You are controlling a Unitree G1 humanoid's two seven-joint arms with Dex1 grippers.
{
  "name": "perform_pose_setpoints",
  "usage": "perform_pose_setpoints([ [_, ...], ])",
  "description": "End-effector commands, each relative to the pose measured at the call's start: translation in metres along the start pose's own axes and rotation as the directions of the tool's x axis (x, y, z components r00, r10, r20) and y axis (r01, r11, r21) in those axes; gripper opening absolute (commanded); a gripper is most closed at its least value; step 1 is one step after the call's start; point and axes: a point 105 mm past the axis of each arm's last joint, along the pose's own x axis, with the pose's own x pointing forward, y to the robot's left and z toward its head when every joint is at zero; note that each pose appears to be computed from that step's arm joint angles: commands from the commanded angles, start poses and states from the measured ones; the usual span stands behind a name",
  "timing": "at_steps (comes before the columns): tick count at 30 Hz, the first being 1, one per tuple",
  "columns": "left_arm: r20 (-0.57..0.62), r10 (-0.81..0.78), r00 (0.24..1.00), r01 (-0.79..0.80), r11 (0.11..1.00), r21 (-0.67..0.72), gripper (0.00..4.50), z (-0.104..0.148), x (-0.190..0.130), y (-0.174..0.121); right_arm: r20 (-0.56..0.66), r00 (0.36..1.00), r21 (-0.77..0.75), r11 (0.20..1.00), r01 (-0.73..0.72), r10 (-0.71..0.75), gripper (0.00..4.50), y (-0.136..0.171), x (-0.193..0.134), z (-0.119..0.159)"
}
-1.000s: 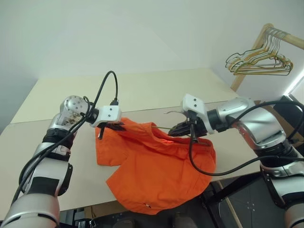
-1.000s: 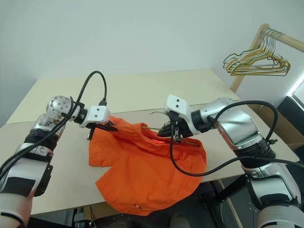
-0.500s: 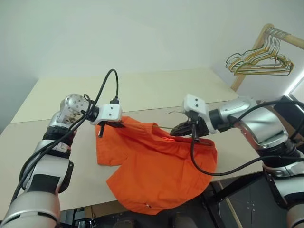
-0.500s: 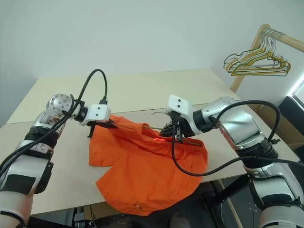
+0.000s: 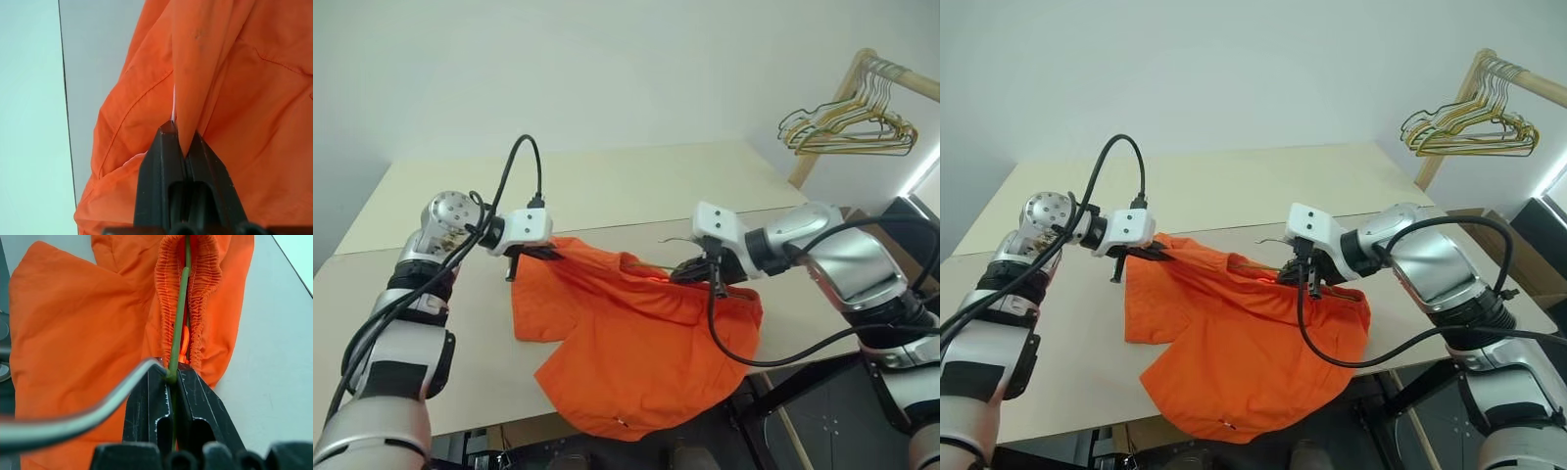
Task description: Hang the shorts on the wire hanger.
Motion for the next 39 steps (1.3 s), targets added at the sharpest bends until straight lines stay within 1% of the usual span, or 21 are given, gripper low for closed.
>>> perform_pose_setpoints([
  [1,0.01,0.051,0.999,-0.051,0.999,0.014,0.02,0.003,-0.013,0.006,-0.02,0.999,-0.005,1.0,0.029,-0.029,0.0,-0.005,-0.011,-0.001],
  [8,0.009,0.048,0.999,-0.049,0.999,0.009,0.02,-0.001,-0.013,0.001,-0.009,1.0,0.018,0.999,0.029,-0.029,0.0,-0.006,-0.017,0.001],
  [11,0.009,0.044,0.999,-0.044,0.999,0.007,0.02,-0.002,-0.013,-0.001,0.061,0.997,0.061,0.997,0.051,-0.055,0.0,-0.012,-0.018,0.011],
  [13,0.024,0.042,0.999,-0.042,0.999,0.012,0.02,0.0,-0.011,-0.002,0.151,0.986,0.097,0.994,0.049,-0.064,0.0,-0.014,-0.021,0.023],
  [14,0.038,0.048,0.998,-0.048,0.999,0.013,0.02,0.003,-0.01,-0.001,0.177,0.983,0.1,0.994,0.039,-0.056,0.0,-0.013,-0.022,0.026],
  [16,0.062,0.064,0.996,-0.065,0.998,0.01,0.02,0.009,-0.01,0.004,0.165,0.985,0.08,0.996,0.027,-0.04,0.0,-0.005,-0.017,0.021],
  [18,0.078,0.086,0.993,-0.087,0.996,0.006,0.02,0.014,-0.011,0.01,0.143,0.989,0.062,0.998,0.024,-0.033,0.0,0.002,-0.01,0.01],
  [22,0.111,0.116,0.987,-0.115,0.993,-0.009,0.02,0.022,-0.017,0.018,0.169,0.985,0.079,0.997,0.027,-0.04,0.0,0.007,-0.001,0.002],
  [25,0.133,0.124,0.983,-0.124,0.992,-0.013,0.02,0.028,-0.021,0.023,0.149,0.987,0.064,0.997,0.049,-0.058,0.0,0.009,0.007,-0.008],
  [27,0.151,0.134,0.979,-0.132,0.991,-0.02,0.02,0.033,-0.024,0.027,0.085,0.994,0.047,0.997,0.058,-0.062,0.0,0.011,0.012,-0.021],
  [29,0.157,0.141,0.978,-0.139,0.99,-0.023,0.02,0.036,-0.028,0.03,0.022,0.995,0.016,0.995,0.098,-0.099,0.0,0.007,0.015,-0.032],
  [30,0.157,0.145,0.977,-0.143,0.989,-0.024,0.02,0.036,-0.029,0.031,0.021,0.994,0.024,0.994,0.111,-0.111,0.0,0.005,0.016,-0.033],
  [33,0.157,0.139,0.978,-0.137,0.99,-0.022,0.02,0.036,-0.03,0.03,0.067,0.993,0.037,0.995,0.091,-0.093,0.0,0.004,0.014,-0.023],
  [39,0.158,0.087,0.984,-0.085,0.996,-0.015,0.02,0.031,-0.023,0.015,0.119,0.989,0.042,0.995,0.086,-0.091,0.0,-0.003,0.0,-0.003],
])
